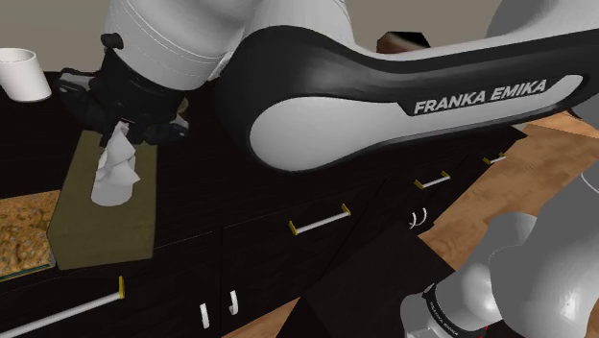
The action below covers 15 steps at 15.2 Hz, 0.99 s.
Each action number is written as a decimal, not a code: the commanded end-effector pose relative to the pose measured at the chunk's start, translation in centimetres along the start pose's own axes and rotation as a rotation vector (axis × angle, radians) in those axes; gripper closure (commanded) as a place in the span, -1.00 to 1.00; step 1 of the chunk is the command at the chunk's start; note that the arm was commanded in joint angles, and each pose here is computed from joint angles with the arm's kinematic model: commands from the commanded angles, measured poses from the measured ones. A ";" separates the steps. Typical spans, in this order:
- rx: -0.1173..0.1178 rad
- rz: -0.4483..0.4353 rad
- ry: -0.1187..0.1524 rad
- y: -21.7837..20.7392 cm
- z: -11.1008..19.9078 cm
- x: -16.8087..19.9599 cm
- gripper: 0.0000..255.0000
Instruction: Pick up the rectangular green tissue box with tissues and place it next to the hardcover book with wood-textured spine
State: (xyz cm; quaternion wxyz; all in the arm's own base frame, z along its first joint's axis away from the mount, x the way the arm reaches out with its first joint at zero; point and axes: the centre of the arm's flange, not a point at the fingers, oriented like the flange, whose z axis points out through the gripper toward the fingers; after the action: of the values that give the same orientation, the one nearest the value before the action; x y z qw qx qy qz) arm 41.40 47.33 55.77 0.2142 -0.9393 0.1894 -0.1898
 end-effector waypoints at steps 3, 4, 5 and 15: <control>0.001 0.000 0.000 1.0 1.9 -0.6 1.00; 0.001 0.000 0.000 1.3 2.3 -0.8 1.00; 0.001 0.000 0.000 1.5 2.7 -0.9 1.00; 0.001 0.000 0.000 2.6 4.6 -1.5 1.00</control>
State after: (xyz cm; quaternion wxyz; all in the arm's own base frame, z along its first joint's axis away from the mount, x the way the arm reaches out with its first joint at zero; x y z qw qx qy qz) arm 41.40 47.37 50.23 0.2144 -0.9392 0.1894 -0.1899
